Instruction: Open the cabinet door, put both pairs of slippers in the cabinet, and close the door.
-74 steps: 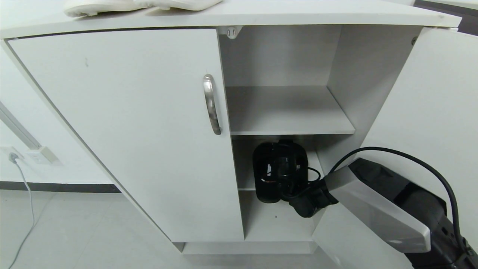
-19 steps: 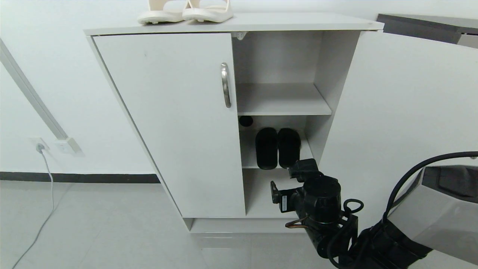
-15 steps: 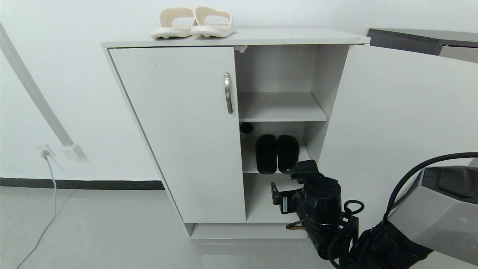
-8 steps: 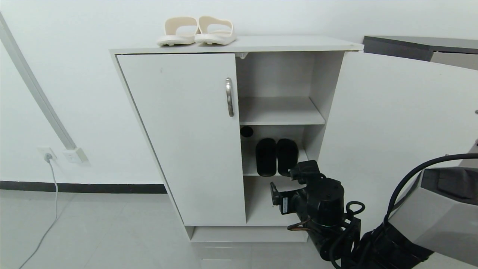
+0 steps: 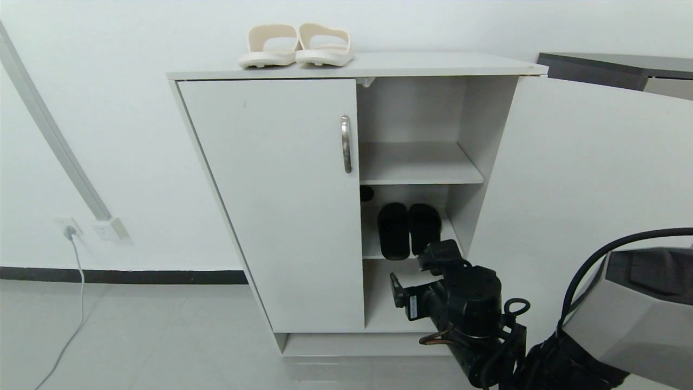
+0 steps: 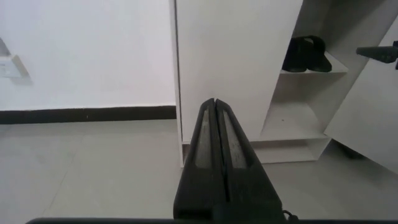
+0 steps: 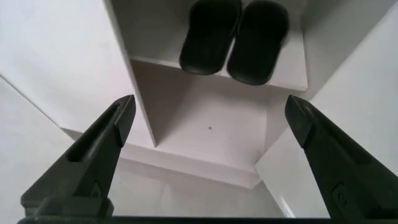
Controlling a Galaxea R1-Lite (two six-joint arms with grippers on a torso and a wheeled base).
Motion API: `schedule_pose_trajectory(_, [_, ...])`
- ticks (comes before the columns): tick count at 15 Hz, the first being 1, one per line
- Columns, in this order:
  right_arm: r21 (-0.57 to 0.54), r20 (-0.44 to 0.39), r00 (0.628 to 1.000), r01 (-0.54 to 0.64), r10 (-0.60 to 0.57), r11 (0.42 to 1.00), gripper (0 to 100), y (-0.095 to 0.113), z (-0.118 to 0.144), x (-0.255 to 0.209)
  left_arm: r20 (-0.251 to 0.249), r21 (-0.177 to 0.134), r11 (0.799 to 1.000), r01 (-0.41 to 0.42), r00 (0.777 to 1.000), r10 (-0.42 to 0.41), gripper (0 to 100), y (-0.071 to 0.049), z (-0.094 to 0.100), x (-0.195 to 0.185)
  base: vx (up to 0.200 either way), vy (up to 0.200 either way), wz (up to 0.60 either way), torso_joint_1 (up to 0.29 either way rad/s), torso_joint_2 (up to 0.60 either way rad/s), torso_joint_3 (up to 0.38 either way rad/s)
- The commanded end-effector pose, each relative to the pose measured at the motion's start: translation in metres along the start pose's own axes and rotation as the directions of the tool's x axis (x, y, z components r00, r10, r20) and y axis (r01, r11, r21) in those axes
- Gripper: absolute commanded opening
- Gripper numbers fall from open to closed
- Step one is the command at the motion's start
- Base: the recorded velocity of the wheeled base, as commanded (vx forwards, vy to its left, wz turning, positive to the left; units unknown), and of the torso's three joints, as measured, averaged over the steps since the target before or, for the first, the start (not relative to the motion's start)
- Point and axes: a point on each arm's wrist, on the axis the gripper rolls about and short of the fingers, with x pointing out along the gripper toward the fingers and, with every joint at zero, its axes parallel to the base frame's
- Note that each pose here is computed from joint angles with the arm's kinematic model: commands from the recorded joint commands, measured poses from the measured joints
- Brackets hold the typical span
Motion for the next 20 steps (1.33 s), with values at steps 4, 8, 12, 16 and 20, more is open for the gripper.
schedule_pose_trajectory(4, [-0.005,-0.008,1.0,0.005,-0.005,1.0,100,-0.0007,-0.0031,0.0014,-0.002,-0.001,1.0,-0.003,1.0,0.003,0,0.0,0.0,0.0001,0.0,0.2,0.0,0.001,0.0,0.002])
schedule_pose_trajectory(8, [-0.004,-0.007,1.0,0.005,-0.005,1.0,100,-0.0007,-0.0029,0.0014,-0.002,-0.001,1.0,-0.001,1.0,0.001,0,-0.0001,0.0,0.0001,0.0,0.2,0.0,0.0,0.0,0.001])
schedule_pose_trajectory(12, [-0.013,-0.011,1.0,0.0,0.0,1.0,100,0.0003,-0.004,0.0,-0.002,-0.001,1.0,-0.001,1.0,0.001,0,-0.0001,0.0,0.0001,0.0,0.2,0.0,0.002,0.0,0.004])
schedule_pose_trajectory(16, [-0.002,0.011,1.0,0.002,-0.002,1.0,100,-0.0006,-0.0016,0.0004,-0.002,0.008,1.0,0.002,1.0,-0.002,0,-0.0001,0.0,0.0001,0.0,0.05,0.0,0.001,0.0,-0.001])
schedule_pose_trajectory(20, [-0.012,-0.002,1.0,0.001,-0.001,1.0,100,0.0005,-0.0069,0.0018,-0.002,0.008,1.0,0.002,1.0,-0.002,0,-0.0001,0.0,0.0001,0.0,0.0,0.0,0.0,0.0,0.0])
